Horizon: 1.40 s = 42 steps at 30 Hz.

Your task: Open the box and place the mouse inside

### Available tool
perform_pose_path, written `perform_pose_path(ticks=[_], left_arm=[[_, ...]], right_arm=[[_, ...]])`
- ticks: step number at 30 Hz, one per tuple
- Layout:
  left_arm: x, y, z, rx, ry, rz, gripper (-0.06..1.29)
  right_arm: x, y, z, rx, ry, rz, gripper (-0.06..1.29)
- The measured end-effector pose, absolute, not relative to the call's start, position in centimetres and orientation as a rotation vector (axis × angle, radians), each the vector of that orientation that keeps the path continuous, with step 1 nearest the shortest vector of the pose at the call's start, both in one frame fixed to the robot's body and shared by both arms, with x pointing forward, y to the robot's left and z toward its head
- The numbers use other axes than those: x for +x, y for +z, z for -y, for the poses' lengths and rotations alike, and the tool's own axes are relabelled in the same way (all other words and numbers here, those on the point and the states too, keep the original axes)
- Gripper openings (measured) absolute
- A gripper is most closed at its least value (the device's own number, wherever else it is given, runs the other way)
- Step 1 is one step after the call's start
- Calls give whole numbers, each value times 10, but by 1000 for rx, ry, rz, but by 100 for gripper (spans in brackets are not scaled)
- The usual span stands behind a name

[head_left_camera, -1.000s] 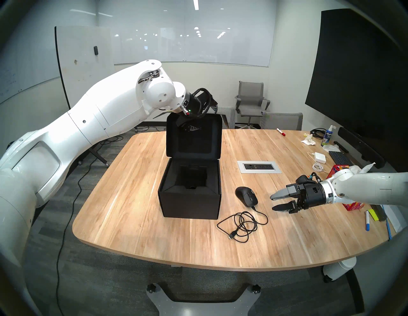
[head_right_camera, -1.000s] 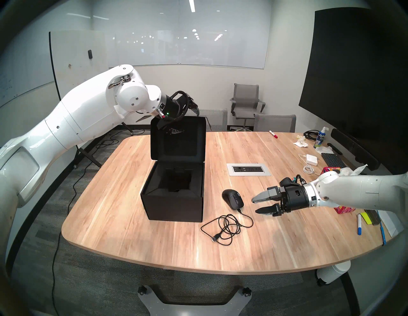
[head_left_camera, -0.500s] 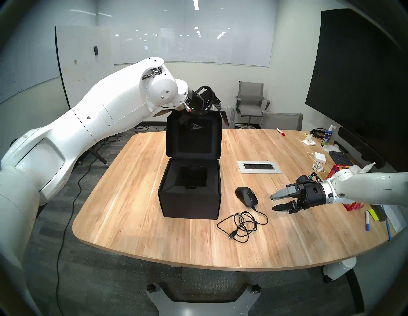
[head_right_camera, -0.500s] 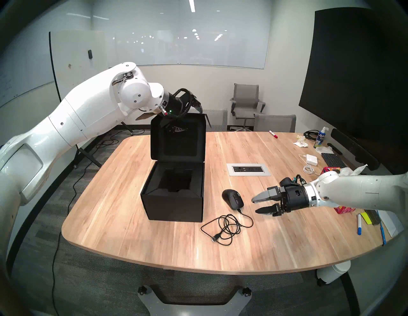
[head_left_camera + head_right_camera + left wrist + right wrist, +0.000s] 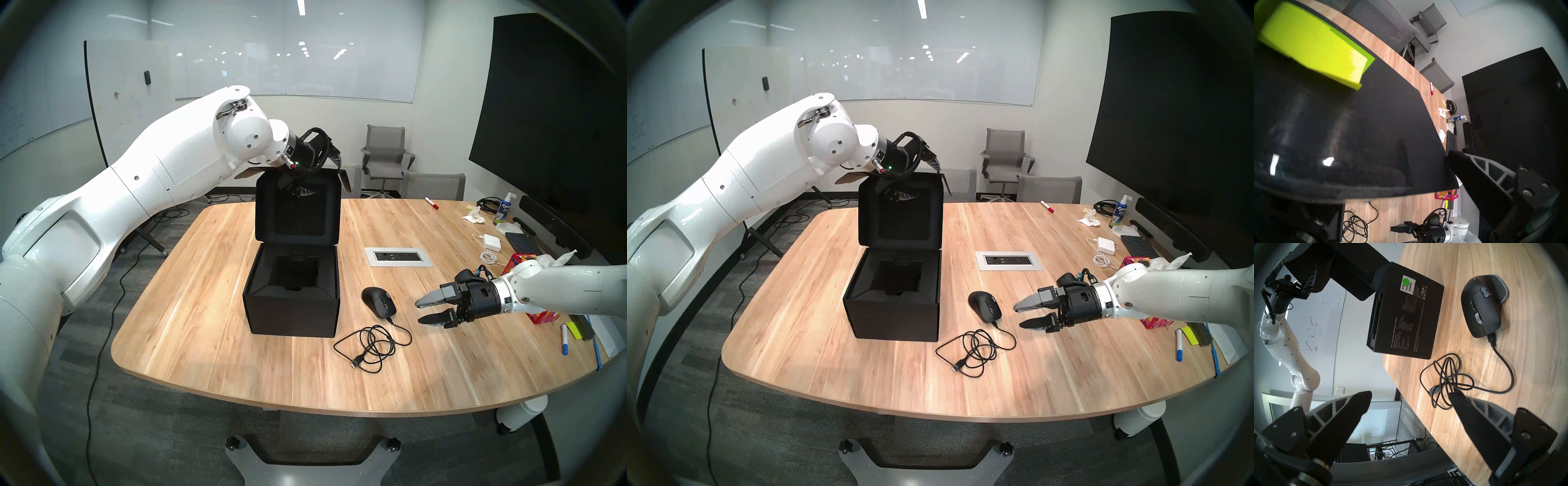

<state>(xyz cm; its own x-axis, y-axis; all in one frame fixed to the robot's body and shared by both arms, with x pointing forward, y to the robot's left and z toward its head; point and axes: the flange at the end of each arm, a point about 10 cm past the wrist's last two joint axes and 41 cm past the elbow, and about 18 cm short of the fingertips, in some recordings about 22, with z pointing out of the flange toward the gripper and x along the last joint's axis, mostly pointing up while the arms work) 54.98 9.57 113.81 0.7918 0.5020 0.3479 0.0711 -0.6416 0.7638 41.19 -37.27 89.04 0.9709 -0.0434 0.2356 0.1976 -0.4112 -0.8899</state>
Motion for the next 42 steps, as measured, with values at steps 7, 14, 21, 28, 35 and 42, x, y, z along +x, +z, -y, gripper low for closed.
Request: perform_pose_path(ticks=[7,14,21,28,35,42], left_arm=[[553,1138,-97,2184,696,-447,108],[557,1140,-97,2164,689,-467,114],[562,1150,-97,2117,675,-492,120],[564,1158,-96,2084,661,-499,120],[553,1162,-92,2101,622,-440,120],[525,1156,-100,2200,572,-309,120]], right_arm=[[412,890,373,-1979,-265,110,123],[412,890,373,-1979,-265,110,123],[412,890,373,-1979,-265,110,123],[412,890,373,-1979,-265,110,123],[412,890,373,-1979,-265,110,123],[412,890,373,-1979,-265,110,123]])
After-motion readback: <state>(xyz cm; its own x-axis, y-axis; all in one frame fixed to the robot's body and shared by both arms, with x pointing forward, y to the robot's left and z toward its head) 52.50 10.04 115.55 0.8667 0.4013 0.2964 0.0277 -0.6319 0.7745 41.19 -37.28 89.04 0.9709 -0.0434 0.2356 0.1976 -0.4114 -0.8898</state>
